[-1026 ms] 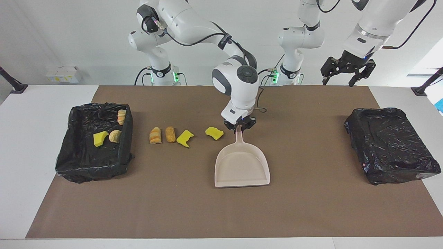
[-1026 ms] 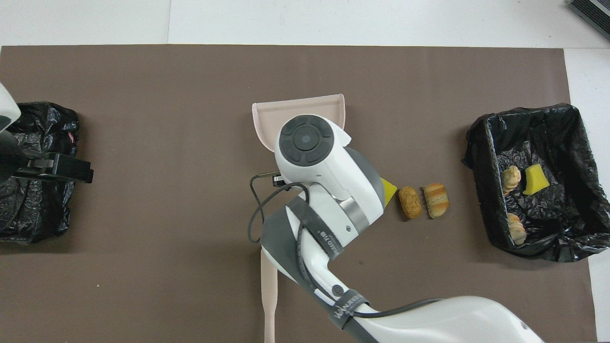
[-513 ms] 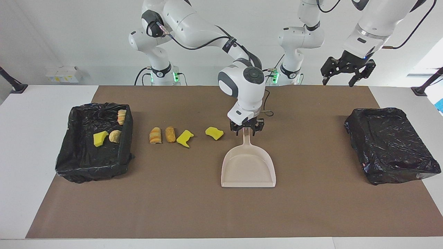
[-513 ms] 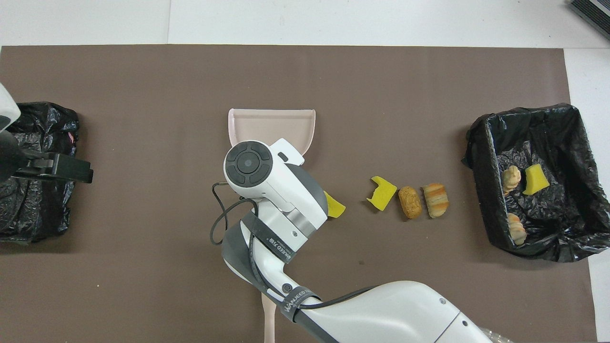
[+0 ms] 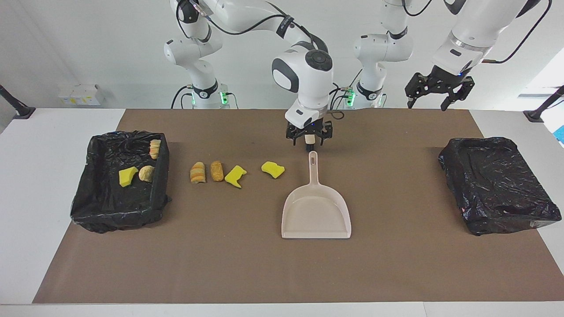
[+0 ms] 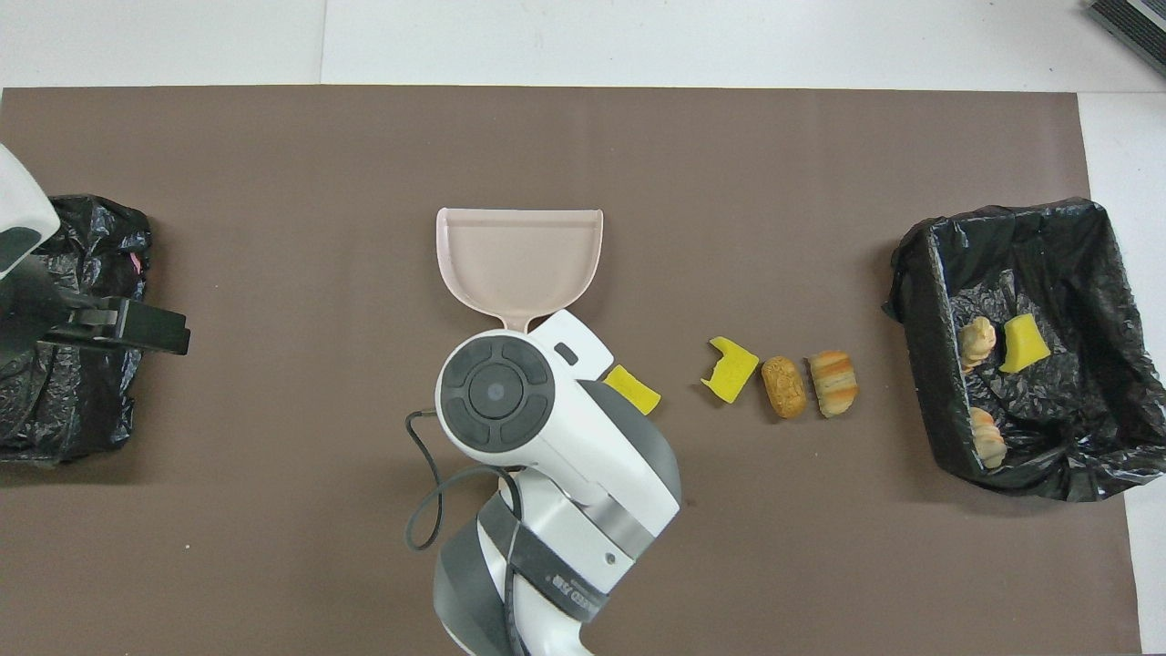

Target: Sweep and dump trash in bin

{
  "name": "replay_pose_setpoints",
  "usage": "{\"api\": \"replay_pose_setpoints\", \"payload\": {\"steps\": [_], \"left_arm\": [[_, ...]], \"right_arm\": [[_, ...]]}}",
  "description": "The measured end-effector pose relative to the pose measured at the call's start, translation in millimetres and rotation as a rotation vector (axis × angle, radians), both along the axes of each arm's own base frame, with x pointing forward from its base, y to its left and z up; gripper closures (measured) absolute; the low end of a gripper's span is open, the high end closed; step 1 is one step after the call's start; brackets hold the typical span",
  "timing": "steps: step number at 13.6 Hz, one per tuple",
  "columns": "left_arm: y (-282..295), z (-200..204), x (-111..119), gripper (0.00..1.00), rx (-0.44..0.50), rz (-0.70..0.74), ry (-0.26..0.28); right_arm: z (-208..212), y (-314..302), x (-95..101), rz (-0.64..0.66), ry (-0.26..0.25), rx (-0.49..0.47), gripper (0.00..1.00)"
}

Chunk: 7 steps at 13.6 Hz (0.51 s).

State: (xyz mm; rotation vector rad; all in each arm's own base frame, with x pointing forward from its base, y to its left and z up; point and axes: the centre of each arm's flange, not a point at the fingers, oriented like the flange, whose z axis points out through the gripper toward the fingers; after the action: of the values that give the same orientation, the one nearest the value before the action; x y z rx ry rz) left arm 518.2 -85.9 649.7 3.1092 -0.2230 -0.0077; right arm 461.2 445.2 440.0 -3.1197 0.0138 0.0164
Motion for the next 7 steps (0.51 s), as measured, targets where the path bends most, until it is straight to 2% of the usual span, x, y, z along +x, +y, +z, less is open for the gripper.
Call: {"api": "replay_pose_setpoints", "payload": {"steps": [3,5,7], "left_arm": [[-40.1,-20.7,17.3,0.0,-0.02,0.03,-0.07],[-88.8,-54.1,36.6,0.0,-0.043,0.069,-0.106],[-129.7,-93.8,46.7,0.0,-0.044,0.092,-0.078]], "right_arm": [[-5.0,-1.0,-56.3,-0.005,-0.013,0.004,0.0],[-20.1,1.1,-98.0,-0.011,0.012,0.025,0.0],[-28.2,0.8,-129.4,0.002,0.04,0.027,0.0]]}}
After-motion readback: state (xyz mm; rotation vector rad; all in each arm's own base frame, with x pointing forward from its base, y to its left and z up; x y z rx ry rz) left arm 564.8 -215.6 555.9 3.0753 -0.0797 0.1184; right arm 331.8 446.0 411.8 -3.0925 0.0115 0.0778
